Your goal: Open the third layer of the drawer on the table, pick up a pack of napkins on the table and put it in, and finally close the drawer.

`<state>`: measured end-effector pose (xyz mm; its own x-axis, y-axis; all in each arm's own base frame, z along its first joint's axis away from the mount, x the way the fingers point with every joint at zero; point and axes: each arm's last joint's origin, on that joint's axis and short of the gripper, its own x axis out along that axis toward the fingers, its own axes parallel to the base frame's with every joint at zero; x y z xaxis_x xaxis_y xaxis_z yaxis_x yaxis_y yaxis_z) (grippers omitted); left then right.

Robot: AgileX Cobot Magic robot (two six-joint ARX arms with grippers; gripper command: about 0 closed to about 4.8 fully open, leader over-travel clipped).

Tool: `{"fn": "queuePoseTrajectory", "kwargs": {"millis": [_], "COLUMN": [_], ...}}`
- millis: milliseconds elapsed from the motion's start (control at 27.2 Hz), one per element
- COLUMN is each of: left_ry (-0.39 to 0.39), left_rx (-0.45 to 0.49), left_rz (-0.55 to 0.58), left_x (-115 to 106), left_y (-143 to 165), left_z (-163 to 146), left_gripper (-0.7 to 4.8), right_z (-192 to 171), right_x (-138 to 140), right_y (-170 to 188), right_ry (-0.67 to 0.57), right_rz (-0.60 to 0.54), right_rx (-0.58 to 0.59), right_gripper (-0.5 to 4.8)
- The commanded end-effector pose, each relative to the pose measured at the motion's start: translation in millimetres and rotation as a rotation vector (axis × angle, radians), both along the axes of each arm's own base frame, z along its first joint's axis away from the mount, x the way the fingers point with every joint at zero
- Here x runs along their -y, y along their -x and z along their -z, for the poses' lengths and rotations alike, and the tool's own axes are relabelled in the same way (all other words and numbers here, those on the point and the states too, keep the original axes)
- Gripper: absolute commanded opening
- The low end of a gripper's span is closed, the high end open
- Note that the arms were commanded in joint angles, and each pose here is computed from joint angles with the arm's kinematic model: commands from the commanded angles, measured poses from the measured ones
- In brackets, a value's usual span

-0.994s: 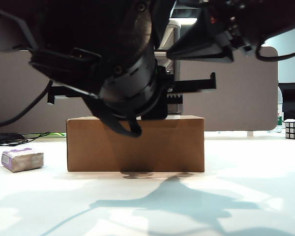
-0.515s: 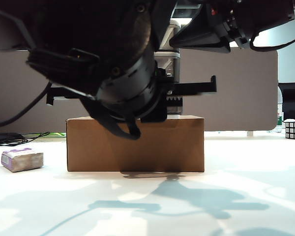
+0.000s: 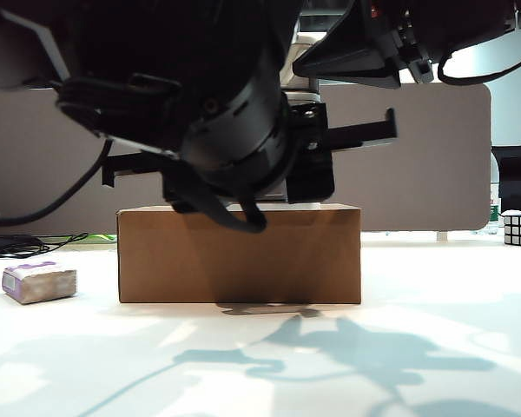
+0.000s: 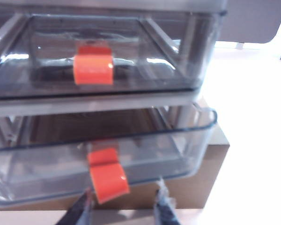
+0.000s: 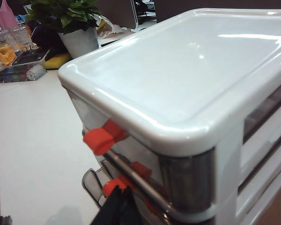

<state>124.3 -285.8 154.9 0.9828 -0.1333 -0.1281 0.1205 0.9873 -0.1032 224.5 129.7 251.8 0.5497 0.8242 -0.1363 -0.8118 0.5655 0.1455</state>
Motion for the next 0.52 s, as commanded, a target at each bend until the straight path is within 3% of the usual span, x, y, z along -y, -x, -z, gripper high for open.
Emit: {"fn": "queuePoseTrajectory", "kwargs": {"millis": [37,258,515], "left_ry": [0.024,0.075,0.079], "left_rx": [0.006,0.012,0.014], "left_rz": [-0.018,0.002,-0.006], "left_x": [-2.3,-4.5,-4.5], "left_y": [-7.9,-17.4,-20.2], "left_z": [-3.8,-7.5,-8.9], "left_gripper": [1.44,1.44,1.44], "right_z": [-2.9,-2.9,-2.9], "right_x": [-0.1,-0.2,-0.2], "right_y": [0.2,0.2,0.2], "right_ry": [-0.011,-0.011,-0.011], "right_rz": [-0.007,-0.010,-0.010], "right_rx": [0.012,0.012,0.012], "right_gripper": [-0.06,-0.06,-0.06]}}
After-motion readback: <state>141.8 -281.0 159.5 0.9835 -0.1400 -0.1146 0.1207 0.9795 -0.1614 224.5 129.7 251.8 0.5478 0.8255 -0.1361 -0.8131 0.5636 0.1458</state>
